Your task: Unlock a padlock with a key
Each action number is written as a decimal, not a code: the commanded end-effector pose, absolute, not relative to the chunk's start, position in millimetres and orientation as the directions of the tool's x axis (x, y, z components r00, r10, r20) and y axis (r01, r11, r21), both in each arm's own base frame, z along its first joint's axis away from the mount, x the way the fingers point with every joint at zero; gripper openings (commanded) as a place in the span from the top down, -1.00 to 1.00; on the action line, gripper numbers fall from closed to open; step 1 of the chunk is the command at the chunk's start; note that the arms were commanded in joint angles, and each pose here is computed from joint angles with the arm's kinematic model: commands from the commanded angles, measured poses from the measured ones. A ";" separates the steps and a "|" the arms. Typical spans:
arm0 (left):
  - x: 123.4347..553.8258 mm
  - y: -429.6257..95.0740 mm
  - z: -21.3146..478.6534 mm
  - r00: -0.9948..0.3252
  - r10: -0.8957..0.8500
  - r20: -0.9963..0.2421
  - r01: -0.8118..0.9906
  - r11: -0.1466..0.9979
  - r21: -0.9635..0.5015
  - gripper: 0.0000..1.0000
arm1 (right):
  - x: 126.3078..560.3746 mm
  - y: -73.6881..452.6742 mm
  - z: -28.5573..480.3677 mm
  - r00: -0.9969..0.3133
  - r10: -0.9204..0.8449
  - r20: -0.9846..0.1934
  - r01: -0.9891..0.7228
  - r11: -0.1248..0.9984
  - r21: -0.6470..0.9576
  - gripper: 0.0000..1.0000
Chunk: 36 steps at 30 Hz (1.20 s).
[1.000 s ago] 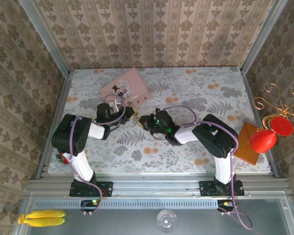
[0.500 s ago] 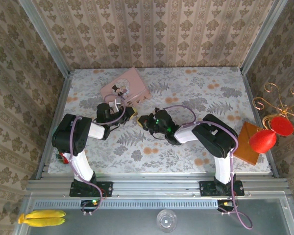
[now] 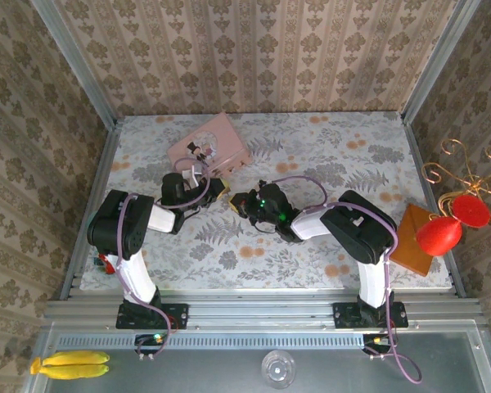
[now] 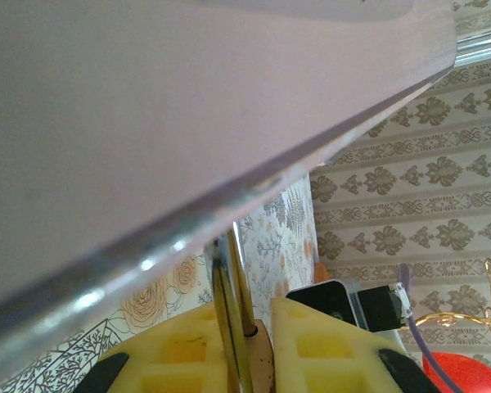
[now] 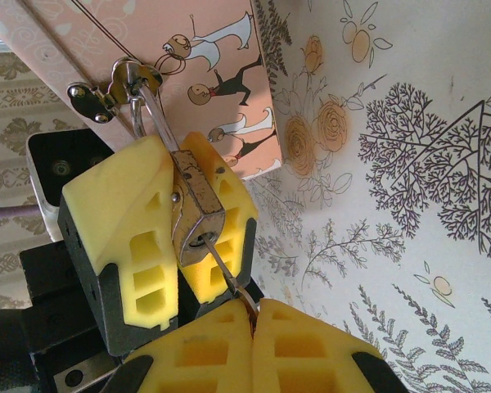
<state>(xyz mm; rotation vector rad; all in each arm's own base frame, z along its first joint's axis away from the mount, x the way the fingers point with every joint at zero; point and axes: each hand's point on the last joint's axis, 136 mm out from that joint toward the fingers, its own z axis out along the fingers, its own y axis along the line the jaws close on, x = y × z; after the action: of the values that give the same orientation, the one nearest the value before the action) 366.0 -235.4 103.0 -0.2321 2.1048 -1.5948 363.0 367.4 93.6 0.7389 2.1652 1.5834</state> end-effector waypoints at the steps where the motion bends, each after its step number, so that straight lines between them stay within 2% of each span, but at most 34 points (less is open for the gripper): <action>1: 332.5 -252.2 82.4 -0.948 -0.296 -0.120 0.040 0.262 -0.964 1.00 | 381.1 371.0 122.8 -0.781 0.624 0.001 0.136 0.168 0.976 1.00; 36: 332.3 -249.8 79.4 -0.946 -0.294 -0.138 0.048 0.294 -0.955 1.00 | 383.6 371.2 133.2 -0.780 0.625 0.005 0.123 0.146 0.982 1.00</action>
<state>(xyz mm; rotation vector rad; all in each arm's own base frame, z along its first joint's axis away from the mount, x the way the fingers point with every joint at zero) 365.9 -235.0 99.8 -0.2120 2.1150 -1.5716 362.7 367.7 93.7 0.7418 2.1666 1.5882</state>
